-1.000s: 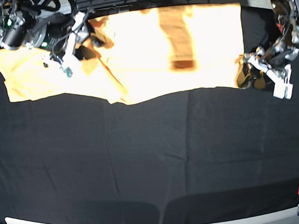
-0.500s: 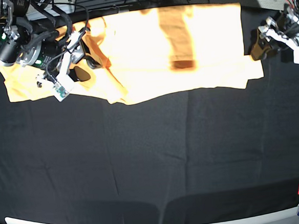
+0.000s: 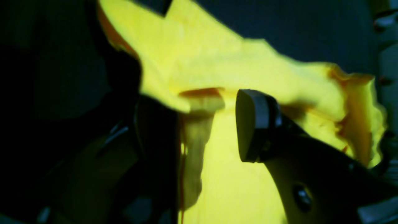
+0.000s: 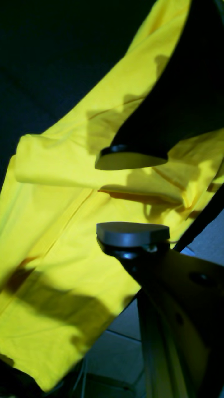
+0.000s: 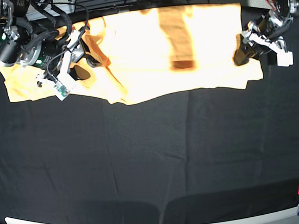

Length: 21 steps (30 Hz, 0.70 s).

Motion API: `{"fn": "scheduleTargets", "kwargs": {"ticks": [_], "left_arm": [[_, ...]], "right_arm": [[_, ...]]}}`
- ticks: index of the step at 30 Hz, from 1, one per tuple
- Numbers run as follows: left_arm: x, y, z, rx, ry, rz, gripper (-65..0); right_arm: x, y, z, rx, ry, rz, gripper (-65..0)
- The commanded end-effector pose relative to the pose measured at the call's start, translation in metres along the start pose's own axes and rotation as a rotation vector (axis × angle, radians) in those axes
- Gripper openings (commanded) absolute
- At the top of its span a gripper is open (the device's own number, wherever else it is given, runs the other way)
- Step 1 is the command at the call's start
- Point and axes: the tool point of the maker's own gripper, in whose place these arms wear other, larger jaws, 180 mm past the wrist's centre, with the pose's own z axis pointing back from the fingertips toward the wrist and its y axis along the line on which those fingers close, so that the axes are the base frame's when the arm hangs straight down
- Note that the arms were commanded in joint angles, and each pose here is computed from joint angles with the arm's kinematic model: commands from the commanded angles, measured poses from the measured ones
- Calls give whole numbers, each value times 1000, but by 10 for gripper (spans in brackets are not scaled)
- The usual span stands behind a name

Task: Layout the t-shirt on the table in an organized manner, then fold the t-shirt properly
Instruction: 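Grasp the shirt's other end with the left gripper and fold it toward the right gripper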

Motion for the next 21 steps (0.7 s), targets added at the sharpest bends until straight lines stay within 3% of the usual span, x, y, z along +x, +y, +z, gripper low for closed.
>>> {"fn": "scheduleTargets", "kwargs": {"ticks": [1, 6, 9, 14, 19, 21], "left_arm": [[5, 3, -2, -1, -6, 1, -296], [-10, 10, -14, -17, 38, 85, -296], [-17, -4, -13, -97, 53, 117, -304], [-25, -13, -12, -142, 102, 144, -392], [-26, -13, -12, -143, 106, 144, -409], [-23, -13, -12, -142, 91, 145, -479]], "right_arm": [[6, 1, 4, 5, -12, 20, -385], [5, 1, 4, 5, -7, 20, -385], [7, 1, 4, 5, -17, 20, -385], [10, 1, 4, 5, -38, 20, -385], [14, 1, 4, 6, -60, 20, -385], [15, 1, 4, 6, -66, 20, -385]]}}
